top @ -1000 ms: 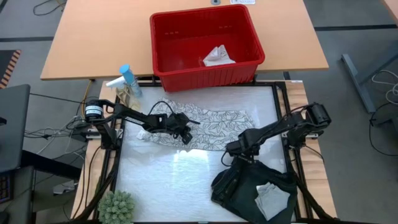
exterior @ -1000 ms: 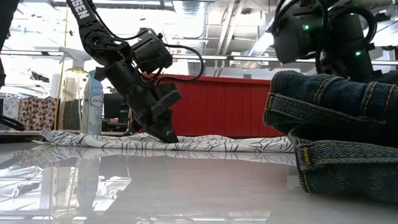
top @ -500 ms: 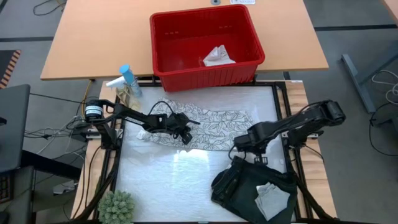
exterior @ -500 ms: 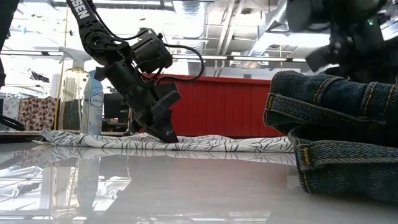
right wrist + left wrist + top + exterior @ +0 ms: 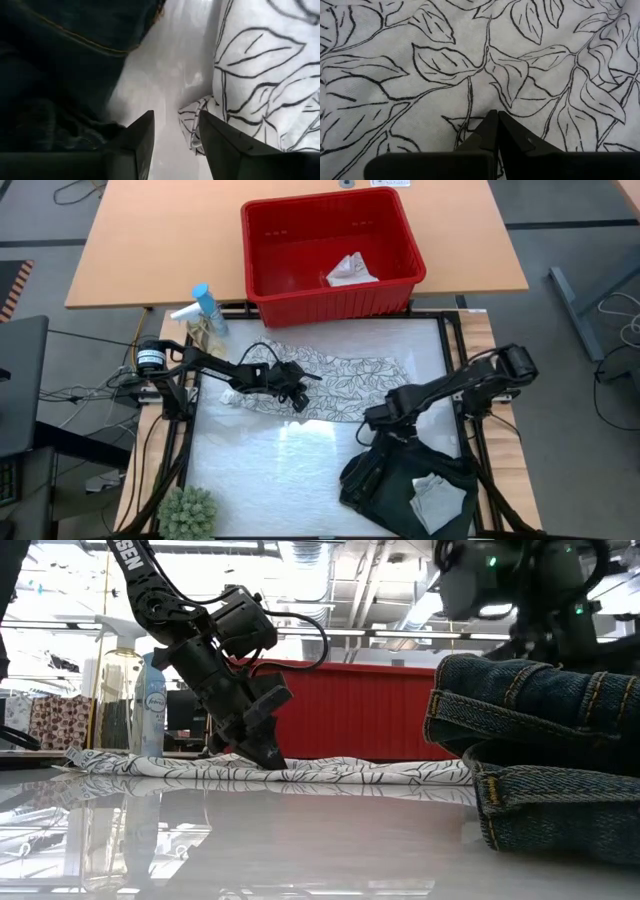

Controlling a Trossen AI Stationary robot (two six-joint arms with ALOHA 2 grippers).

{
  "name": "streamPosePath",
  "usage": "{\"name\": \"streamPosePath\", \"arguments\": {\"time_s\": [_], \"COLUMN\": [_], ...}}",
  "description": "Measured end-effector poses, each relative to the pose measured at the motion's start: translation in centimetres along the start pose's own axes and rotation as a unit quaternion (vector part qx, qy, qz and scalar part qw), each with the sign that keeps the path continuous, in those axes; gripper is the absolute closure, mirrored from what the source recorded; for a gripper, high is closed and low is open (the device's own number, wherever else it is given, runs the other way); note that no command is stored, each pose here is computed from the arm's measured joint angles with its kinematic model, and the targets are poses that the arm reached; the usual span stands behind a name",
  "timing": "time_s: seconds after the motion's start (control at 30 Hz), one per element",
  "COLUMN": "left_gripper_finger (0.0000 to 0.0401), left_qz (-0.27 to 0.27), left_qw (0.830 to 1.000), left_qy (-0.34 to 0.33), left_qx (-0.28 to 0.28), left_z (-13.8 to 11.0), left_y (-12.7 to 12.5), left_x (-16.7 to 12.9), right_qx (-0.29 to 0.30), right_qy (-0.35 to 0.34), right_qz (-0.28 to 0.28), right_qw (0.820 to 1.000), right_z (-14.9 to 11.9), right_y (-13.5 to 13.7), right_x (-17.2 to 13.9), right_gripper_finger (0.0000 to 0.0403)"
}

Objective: Fold Laundry from Bin
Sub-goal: Fold the white from the red laundry bin

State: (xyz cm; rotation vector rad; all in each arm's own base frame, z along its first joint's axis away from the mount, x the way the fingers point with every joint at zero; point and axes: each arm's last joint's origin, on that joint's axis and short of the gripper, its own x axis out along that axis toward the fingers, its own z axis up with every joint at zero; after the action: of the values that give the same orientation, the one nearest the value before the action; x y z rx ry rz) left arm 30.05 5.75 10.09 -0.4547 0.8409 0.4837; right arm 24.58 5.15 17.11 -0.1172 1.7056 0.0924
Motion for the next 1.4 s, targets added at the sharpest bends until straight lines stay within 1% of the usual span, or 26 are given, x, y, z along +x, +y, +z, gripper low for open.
{"name": "streamPosePath", "arguments": {"time_s": [0.1, 0.17, 0.23, 0.37, 0.4, 0.77, 0.97, 1.03, 1.1, 1.23, 1.33, 1.4], "left_gripper_finger": [0.0401, 0.0401, 0.0401, 0.0401, 0.0401, 0.0401, 0.0401, 0.0401, 0.0401, 0.0401, 0.0401, 0.0401], "left_qz": [0.001, 0.004, 0.007, 0.008, 0.008, 0.012, 0.005, 0.002, 0.001, 0.002, 0.001, -0.004], "left_qw": [1.0, 1.0, 1.0, 1.0, 1.0, 1.0, 1.0, 1.0, 1.0, 1.0, 1.0, 1.0], "left_qy": [0.0, -0.002, -0.004, -0.004, -0.004, -0.006, -0.001, 0.001, 0.003, 0.007, 0.011, 0.016], "left_qx": [0.0, 0.0, 0.0, 0.0, 0.0, 0.002, 0.006, 0.007, 0.007, 0.008, 0.013, 0.021], "left_z": [0.0, 0.0, 0.0, 0.0, 0.0, 0.0, 0.0, 0.0, 0.0, -0.1, -0.1, -0.2], "left_y": [0.0, 0.0, 0.0, 0.0, 0.0, 0.1, 0.1, 0.1, 0.1, 0.1, 0.1, 0.1], "left_x": [0.0, 0.0, 0.0, 0.0, 0.0, 0.0, 0.0, 0.0, 0.0, 0.0, 0.0, 0.0], "right_qx": [0.001, 0.004, 0.006, 0.007, 0.008, 0.011, 0.008, 0.008, 0.005, -0.016, -0.034, -0.042], "right_qy": [0.015, 0.025, 0.036, 0.037, 0.039, 0.142, 0.184, 0.185, 0.185, 0.188, 0.189, 0.191], "right_qz": [-0.003, -0.004, -0.004, -0.006, -0.006, -0.013, -0.033, -0.03, -0.021, 0.026, 0.039, 0.038], "right_qw": [1.0, 1.0, 0.999, 0.999, 0.999, 0.99, 0.982, 0.982, 0.983, 0.982, 0.981, 0.98], "right_z": [0.4, 0.6, 0.6, 0.6, 0.5, -2.8, -3.7, -3.7, -3.7, -3.8, -3.9, -4.0], "right_y": [-0.3, -0.4, -0.5, -0.5, -0.5, -0.7, -0.8, -0.8, -0.5, 0.5, 1.3, 1.7], "right_x": [0.8, 1.2, 1.5, 1.5, 1.5, -0.5, -0.9, -0.9, -0.9, -0.9, -0.9, -0.9], "right_gripper_finger": [0.0239, 0.0254, 0.0284, 0.0374, 0.0384, 0.0389, 0.0389, 0.0387, 0.0371, 0.0304, 0.0255, 0.0228]}}
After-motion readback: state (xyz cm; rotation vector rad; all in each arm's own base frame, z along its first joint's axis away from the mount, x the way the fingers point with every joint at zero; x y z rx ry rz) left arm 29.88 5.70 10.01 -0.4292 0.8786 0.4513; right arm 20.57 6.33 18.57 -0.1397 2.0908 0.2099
